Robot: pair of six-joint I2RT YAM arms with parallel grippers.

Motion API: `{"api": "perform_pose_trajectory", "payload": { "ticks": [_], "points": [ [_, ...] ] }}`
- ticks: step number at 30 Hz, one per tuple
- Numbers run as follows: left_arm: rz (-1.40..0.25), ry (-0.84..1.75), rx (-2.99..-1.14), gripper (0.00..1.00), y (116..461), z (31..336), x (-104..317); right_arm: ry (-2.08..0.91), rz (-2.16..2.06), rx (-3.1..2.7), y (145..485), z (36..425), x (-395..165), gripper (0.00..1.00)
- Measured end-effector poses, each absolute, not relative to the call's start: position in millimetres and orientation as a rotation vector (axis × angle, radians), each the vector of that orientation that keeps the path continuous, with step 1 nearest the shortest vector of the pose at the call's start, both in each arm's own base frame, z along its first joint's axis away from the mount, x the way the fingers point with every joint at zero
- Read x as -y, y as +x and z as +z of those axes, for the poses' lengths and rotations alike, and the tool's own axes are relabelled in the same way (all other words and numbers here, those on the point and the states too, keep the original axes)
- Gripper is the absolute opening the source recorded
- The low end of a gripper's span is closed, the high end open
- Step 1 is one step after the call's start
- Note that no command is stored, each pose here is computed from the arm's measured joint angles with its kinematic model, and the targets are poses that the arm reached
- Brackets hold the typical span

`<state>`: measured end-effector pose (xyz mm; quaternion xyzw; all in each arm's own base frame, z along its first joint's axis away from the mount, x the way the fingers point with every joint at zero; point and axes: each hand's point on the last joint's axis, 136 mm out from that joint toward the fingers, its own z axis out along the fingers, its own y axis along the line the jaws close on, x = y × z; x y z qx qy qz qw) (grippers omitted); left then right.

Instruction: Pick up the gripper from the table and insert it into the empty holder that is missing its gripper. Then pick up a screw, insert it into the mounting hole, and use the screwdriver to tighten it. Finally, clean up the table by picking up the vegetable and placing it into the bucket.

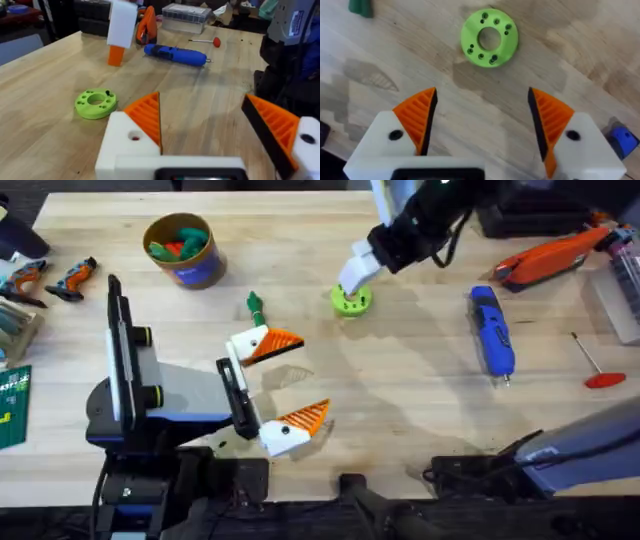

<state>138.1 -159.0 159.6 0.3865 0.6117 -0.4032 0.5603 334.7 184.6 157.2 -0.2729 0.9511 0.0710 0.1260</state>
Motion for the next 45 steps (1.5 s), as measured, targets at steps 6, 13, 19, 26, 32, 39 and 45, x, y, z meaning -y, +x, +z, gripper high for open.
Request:
{"api": "perform_pose_trajectory", "payload": {
  "ticks": [6, 13, 19, 26, 32, 39, 45],
  "points": [
    [-0.95, 0.911, -1.442, 0.985, 138.1, 159.6, 159.0, -0.809, 0.168, -2.818, 345.1, 127.8, -187.1, 0.986],
    [-0.95, 0.911, -1.442, 0.985, 138.1, 159.6, 159.0, -0.818, 0.153, -2.856, 354.2, 99.0, -190.9, 0.869],
    [-0.951, 0.911, -1.442, 0.985, 138.0, 159.6, 159.1, -0.821, 0.115, -2.879, 358.3, 84.3, -188.7, 0.788],
    [-0.952, 0.913, -1.441, 0.985, 137.7, 159.7, 159.2, -0.82, 0.11, -2.875, 362.4, 78.8, -190.2, 0.715],
    [-0.952, 0.913, -1.441, 0.985, 137.7, 159.7, 159.2, -0.83, 0.099, -2.898, 361.8, 68.1, -190.8, 0.648],
    [-0.952, 0.913, -1.441, 0.985, 137.7, 159.6, 159.2, -0.833, 0.092, -2.908, 364.1, 58.3, -191.6, 0.578],
    [-0.953, 0.913, -1.441, 0.985, 137.7, 159.6, 159.2, -0.836, 0.085, -2.903, 364.7, 58.3, -192.1, 0.529]
  ]
}}
